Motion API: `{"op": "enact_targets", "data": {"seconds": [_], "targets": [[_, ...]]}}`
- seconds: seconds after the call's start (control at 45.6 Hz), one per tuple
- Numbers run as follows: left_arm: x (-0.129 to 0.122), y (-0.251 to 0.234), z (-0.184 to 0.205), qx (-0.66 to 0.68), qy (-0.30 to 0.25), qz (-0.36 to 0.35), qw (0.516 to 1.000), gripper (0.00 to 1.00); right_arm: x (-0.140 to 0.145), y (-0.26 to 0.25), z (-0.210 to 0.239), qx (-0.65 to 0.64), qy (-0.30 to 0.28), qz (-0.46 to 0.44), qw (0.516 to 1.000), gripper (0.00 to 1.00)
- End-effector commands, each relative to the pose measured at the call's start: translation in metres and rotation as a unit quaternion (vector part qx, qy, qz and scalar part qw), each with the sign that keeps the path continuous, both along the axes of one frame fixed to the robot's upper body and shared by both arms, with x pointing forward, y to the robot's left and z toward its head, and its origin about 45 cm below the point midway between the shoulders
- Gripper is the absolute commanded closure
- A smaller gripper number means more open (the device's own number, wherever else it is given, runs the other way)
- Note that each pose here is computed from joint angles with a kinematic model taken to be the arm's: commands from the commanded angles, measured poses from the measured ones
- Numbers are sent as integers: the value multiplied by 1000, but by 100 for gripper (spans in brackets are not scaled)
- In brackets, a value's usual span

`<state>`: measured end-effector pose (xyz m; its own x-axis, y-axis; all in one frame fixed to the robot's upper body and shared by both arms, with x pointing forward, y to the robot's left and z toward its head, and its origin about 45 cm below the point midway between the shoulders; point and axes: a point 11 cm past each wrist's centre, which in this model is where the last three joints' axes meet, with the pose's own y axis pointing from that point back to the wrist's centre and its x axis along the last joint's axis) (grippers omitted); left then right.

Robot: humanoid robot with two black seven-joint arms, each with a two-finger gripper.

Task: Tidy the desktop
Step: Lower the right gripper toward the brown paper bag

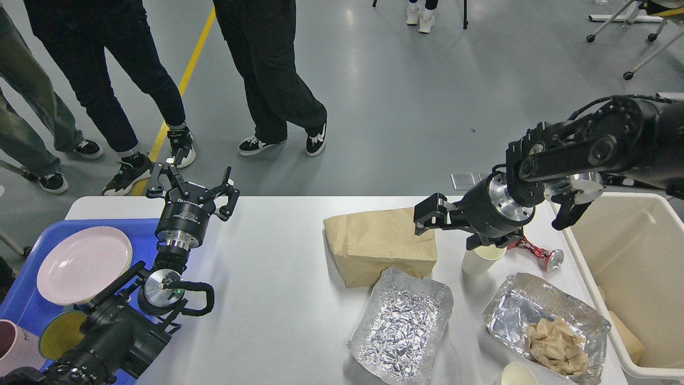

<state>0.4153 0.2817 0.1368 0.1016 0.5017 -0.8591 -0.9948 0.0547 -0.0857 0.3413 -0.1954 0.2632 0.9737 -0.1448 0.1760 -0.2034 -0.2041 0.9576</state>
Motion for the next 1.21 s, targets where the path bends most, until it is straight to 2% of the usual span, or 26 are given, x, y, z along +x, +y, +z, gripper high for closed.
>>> {"op": "enact_targets", "data": {"seconds": [0.0, 0.548, 0.745, 1.184], "targets": [[0, 0, 0, 0, 0, 0, 1000, 4, -10, 13, -5, -10, 14, 19, 1000, 0], [0, 0, 0, 0, 0, 0, 1000, 4, -31, 8, -18, -9, 47, 7, 999, 0], [0, 1, -1, 1, 1, 1, 1000, 4, -29, 8, -21, -9, 30, 0, 1000, 0], [0, 0, -1, 0, 1, 1, 1000, 4, -32, 8, -29, -12, 34, 0, 999, 0]]}}
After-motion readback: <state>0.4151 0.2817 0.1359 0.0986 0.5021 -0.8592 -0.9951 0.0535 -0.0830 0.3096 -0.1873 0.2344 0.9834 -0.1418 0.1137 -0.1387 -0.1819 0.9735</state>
